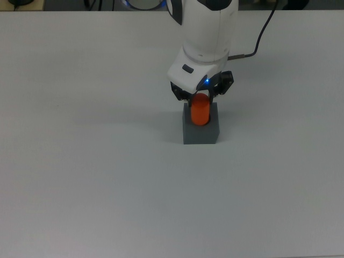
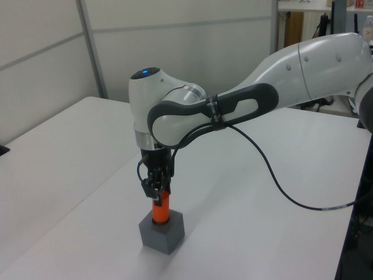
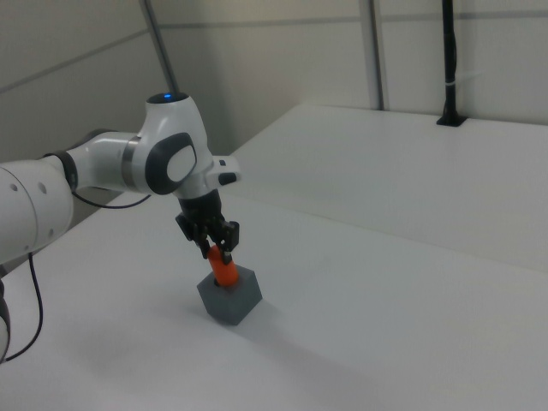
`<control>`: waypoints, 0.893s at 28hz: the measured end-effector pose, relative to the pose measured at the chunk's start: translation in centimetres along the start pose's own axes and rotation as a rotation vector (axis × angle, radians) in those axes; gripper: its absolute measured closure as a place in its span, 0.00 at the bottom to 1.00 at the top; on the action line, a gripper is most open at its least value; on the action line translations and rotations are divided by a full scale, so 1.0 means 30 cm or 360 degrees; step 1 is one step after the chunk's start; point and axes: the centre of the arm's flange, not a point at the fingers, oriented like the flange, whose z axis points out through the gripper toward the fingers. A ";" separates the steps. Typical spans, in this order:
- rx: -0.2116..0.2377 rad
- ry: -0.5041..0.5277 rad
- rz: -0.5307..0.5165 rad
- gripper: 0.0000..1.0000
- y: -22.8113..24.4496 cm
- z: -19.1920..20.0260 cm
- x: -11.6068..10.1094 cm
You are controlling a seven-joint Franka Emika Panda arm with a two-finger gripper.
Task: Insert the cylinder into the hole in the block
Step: 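Lower the cylinder into the hole and open the gripper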
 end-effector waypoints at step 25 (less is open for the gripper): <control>-0.0043 -0.0027 -0.0045 0.48 -0.034 0.042 0.001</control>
